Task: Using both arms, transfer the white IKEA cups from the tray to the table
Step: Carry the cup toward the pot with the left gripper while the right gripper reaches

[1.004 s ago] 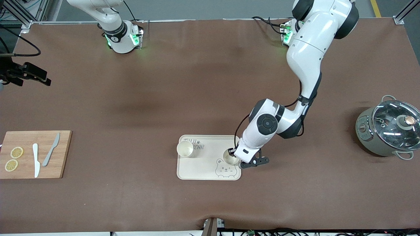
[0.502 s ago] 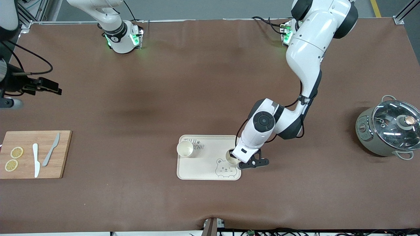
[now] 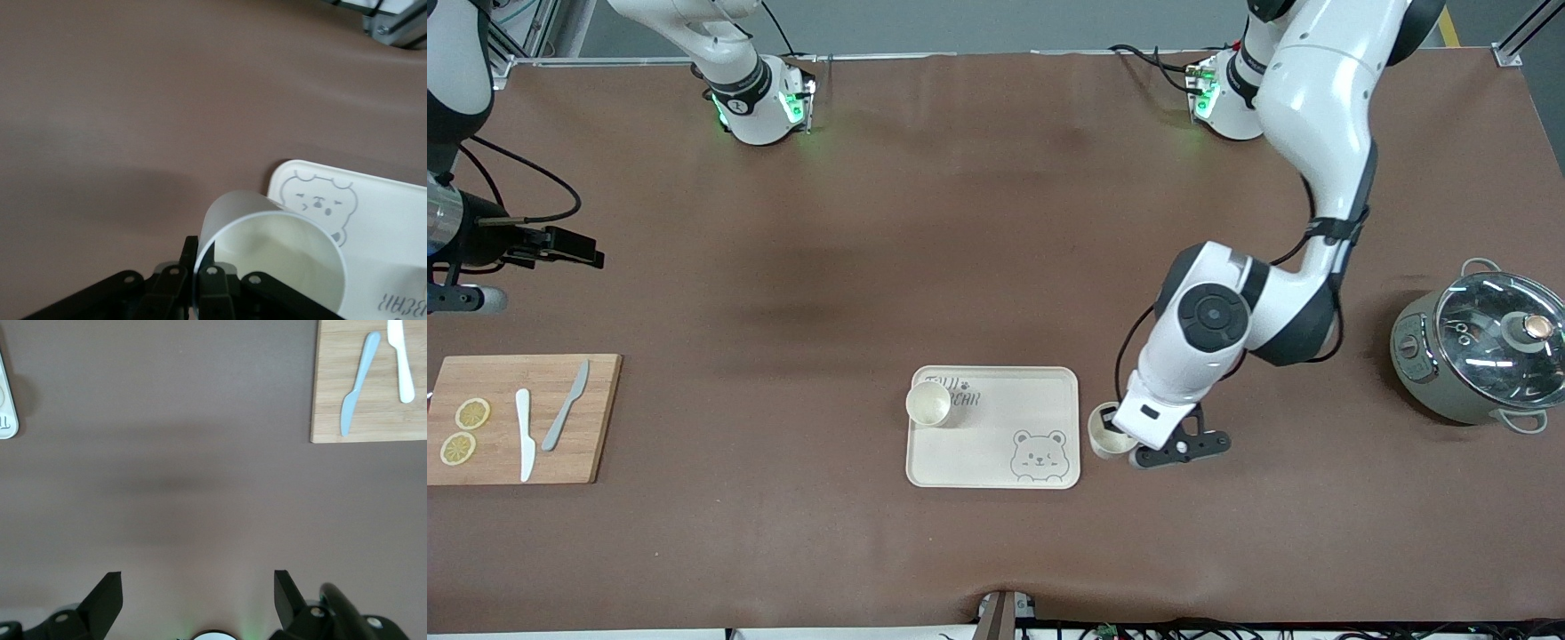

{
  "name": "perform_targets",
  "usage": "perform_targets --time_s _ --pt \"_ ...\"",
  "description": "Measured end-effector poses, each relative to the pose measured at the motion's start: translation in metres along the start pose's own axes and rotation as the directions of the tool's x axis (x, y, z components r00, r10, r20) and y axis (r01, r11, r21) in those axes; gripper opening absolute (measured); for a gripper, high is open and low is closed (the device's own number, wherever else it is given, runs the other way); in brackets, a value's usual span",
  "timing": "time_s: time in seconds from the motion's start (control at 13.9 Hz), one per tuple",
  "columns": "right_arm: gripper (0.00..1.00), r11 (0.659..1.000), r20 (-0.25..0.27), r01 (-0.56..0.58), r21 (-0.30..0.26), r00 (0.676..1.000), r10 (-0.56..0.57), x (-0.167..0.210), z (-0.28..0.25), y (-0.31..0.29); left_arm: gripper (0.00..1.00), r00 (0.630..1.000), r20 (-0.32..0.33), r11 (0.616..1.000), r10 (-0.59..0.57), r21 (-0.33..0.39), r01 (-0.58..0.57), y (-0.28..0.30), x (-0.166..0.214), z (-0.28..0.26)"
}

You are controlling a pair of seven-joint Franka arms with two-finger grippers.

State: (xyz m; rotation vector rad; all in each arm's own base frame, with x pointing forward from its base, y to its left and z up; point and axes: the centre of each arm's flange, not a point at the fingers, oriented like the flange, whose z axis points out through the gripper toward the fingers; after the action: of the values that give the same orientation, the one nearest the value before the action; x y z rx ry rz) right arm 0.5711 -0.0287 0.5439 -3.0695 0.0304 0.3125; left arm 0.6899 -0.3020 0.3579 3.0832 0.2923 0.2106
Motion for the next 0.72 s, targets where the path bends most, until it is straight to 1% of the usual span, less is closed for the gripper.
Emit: perform_targets --time_s 0.14,0.22,0.36,0.57,0.65,0.72 --pt "1.0 0.998 0.031 0.0 0.062 1.0 -0.002 0.013 0.02 -0.007 0.04 0.999 0.034 0.999 0.014 0.038 -0.015 -0.028 0.005 -0.017" --pt "1.0 0.997 0.035 -0.003 0.082 0.999 0.0 0.022 0.031 -0.008 0.04 0.999 0.047 0.999 0.011 0.053 -0.013 -0.046 0.006 -0.022" --pt "1.0 0.996 0.034 -0.005 0.092 0.999 0.002 0.039 0.051 -0.01 0.04 0.997 0.074 0.997 0.004 0.08 -0.01 -0.086 0.006 -0.025" --pt "1.0 0.996 0.033 0.011 0.087 0.999 -0.014 0.059 0.078 -0.024 0.04 0.993 0.121 0.993 0.008 0.114 -0.022 -0.146 -0.004 -0.017" --pt "1.0 0.996 0.019 0.025 0.082 0.999 -0.026 0.068 0.087 -0.033 0.04 0.992 0.13 0.993 0.008 0.119 -0.024 -0.163 -0.01 -0.012" --pt "1.0 0.996 -0.007 0.042 0.076 0.999 -0.042 0.078 0.097 -0.046 0.04 0.991 0.137 0.992 0.002 0.123 -0.019 -0.178 -0.016 -0.004"
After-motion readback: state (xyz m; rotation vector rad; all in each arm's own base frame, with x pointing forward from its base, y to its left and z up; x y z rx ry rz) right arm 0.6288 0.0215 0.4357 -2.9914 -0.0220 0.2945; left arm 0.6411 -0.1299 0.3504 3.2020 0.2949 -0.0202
